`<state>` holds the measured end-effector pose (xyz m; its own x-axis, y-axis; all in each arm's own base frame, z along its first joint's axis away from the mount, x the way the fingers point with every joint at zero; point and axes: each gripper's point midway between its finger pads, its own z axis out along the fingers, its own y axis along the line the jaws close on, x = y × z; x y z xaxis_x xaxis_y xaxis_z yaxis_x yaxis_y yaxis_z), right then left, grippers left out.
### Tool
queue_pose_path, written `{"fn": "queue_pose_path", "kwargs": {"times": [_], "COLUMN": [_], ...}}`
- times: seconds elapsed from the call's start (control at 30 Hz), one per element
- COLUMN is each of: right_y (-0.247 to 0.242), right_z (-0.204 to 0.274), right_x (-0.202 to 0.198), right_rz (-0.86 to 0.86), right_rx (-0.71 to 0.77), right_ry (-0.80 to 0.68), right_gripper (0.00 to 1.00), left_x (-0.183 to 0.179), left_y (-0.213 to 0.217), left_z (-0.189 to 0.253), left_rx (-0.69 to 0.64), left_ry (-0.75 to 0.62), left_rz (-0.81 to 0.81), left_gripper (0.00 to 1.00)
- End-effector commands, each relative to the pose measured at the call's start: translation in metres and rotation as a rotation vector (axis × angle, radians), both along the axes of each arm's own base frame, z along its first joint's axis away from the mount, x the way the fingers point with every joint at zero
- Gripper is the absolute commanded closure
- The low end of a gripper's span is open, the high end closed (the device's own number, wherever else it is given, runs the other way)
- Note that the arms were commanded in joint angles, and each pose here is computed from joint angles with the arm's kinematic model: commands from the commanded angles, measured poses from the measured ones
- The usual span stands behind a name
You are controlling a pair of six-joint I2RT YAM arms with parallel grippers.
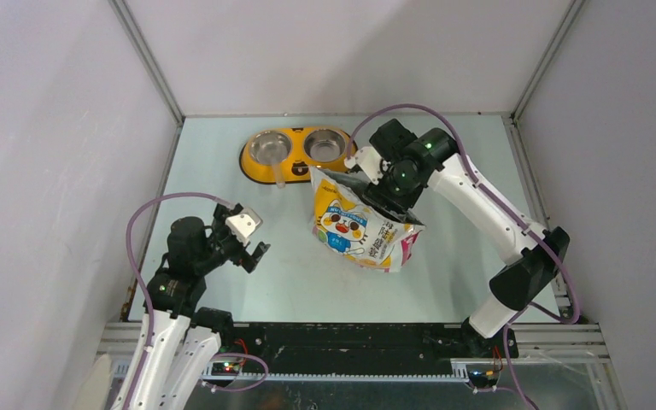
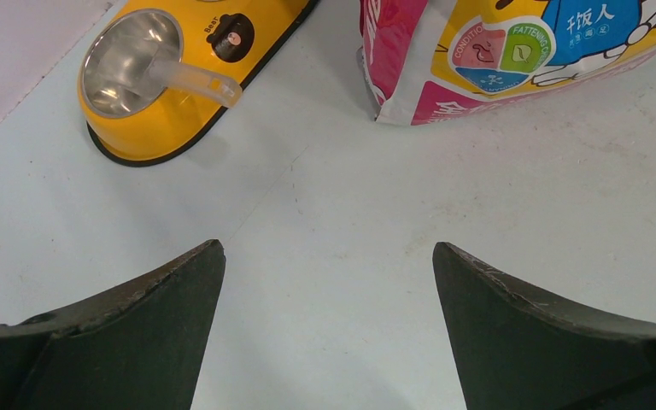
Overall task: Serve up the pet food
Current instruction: Open the pet food bag at the center of the board.
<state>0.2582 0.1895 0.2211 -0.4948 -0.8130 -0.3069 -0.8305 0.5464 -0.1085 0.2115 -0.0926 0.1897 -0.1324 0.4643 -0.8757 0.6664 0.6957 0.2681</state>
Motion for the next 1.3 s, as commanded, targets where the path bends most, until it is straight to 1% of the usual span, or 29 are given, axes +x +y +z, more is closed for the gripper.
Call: {"fn": "queue_pose_path", "kwargs": {"times": [0.0, 0.2, 0.43, 0.57, 0.77, 0.87, 1.03, 1.1, 1.27], "right_y": [-0.025, -0.035, -0.041, -0.043, -0.024, -0.004, 0.026, 0.037, 0.047], "right_z": [0.006, 0.012, 0.034, 0.034, 0.019, 0.019, 0.031, 0.029, 0.037], "right_x": [-0.009, -0.014, -0.023, -0.025, -0.023, -0.018, -0.002, 0.005, 0.022], "right_rz": [0.015, 0.001, -0.015, -0.019, 0.005, 0.033, 0.063, 0.075, 0.066], "right_rx": [-0.063, -0.05, 0.048, 0.059, 0.053, 0.075, 0.109, 0.116, 0.116], "right_ry": [-0.027, -0.041, -0.051, -0.039, 0.035, 0.051, 0.0, 0.001, -0.068], "right_gripper": [0.41, 0.41, 0.42, 0.42, 0.43, 0.43, 0.43, 0.43, 0.42], "left_x": [0.002, 0.002, 0.001, 0.001, 0.0, 0.0, -0.001, -0.001, -0.001], "left_y": [-0.002, -0.001, -0.002, -0.003, -0.003, -0.003, -0.003, -0.004, -0.004], "left_z": [0.019, 0.019, 0.019, 0.02, 0.021, 0.02, 0.02, 0.02, 0.02], "left_rx": [-0.025, -0.024, -0.026, -0.028, -0.031, -0.031, -0.031, -0.032, -0.031], "left_ry": [-0.047, -0.046, -0.047, -0.047, -0.049, -0.049, -0.048, -0.049, -0.048], "left_rz": [-0.006, -0.003, -0.008, -0.011, -0.015, -0.015, -0.017, -0.02, -0.021], "left_gripper": [0.0, 0.0, 0.0, 0.0, 0.0, 0.0, 0.0, 0.0, 0.0]}}
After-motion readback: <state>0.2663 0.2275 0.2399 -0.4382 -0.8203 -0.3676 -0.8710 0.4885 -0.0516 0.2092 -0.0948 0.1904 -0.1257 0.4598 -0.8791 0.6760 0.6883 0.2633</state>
